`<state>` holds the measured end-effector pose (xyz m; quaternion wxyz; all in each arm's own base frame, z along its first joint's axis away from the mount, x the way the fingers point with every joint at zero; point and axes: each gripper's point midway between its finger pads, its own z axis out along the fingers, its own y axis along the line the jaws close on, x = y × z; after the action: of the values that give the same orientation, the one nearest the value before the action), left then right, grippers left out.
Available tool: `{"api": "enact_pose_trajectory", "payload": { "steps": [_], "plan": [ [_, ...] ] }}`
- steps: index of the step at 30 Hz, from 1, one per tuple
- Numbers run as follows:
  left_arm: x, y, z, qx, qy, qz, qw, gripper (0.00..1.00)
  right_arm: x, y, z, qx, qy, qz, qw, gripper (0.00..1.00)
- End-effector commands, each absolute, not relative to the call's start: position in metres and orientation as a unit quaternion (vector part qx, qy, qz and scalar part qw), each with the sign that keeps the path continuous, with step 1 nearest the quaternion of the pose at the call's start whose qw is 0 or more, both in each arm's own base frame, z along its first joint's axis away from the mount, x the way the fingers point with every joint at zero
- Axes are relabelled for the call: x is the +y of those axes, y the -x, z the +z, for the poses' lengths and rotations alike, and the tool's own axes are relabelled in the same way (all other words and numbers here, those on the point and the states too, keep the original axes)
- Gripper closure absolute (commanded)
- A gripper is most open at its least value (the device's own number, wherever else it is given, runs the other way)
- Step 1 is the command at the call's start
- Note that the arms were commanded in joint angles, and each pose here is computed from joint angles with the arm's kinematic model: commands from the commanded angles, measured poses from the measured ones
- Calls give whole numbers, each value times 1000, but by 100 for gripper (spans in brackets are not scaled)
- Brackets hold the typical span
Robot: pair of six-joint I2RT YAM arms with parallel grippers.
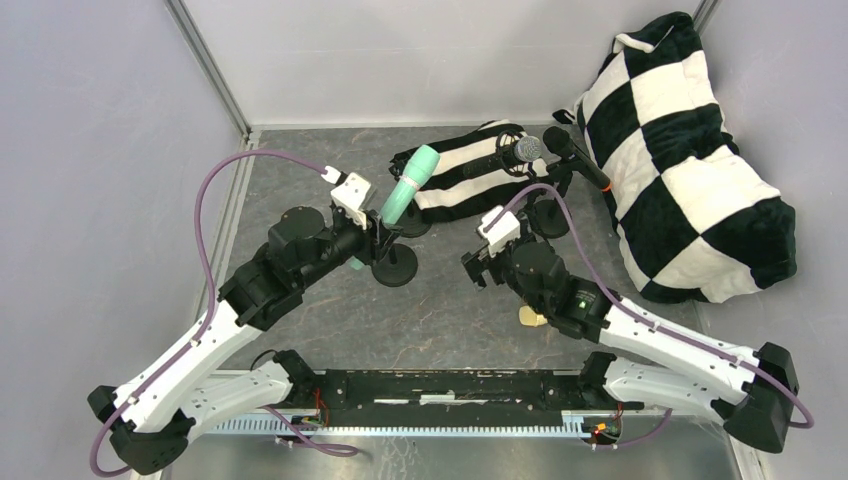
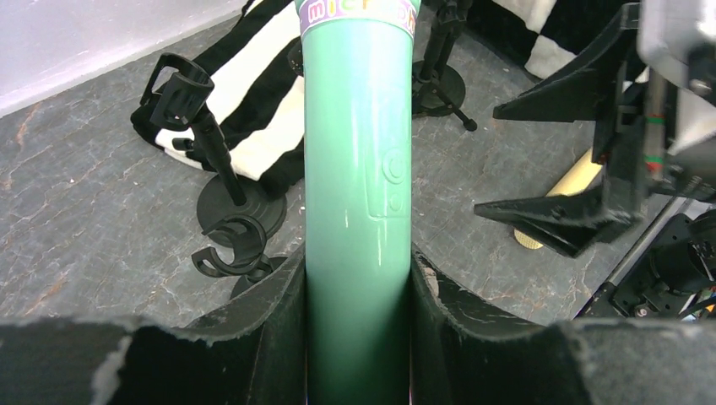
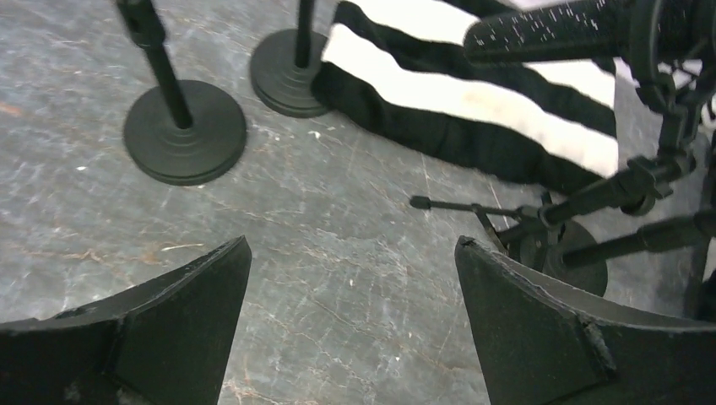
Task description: Attach the microphones to the stand
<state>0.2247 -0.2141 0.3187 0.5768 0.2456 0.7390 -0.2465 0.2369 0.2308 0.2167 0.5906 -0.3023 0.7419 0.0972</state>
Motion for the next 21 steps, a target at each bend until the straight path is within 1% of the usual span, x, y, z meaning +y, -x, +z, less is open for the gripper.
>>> {"api": "enact_pose_trajectory", "payload": {
  "steps": [1, 3, 5, 10, 12, 18, 21],
  "plan": [
    [-214, -229, 342, 718, -215, -265, 607, 98, 224, -253, 218, 777, 238, 124, 570, 2],
    [-213, -229, 343, 716, -211, -265, 610, 98, 233, -256, 225, 780, 230, 166, 558, 2],
    [-213, -228, 346, 711, -206, -272, 615, 98, 249, -253, 243, 764, 219, 227, 563, 2],
    [-220, -223, 357, 695, -198, -306, 620, 98, 284, -235, 311, 684, 142, 419, 580, 2],
    [-224, -221, 361, 687, -195, -323, 621, 98, 292, -229, 334, 648, 115, 479, 580, 2],
    [-233, -218, 365, 672, -204, -347, 622, 98, 293, -235, 380, 583, 28, 560, 588, 2],
    [-236, -217, 363, 669, -210, -353, 620, 98, 291, -239, 392, 558, -16, 591, 582, 2]
  ]
}}
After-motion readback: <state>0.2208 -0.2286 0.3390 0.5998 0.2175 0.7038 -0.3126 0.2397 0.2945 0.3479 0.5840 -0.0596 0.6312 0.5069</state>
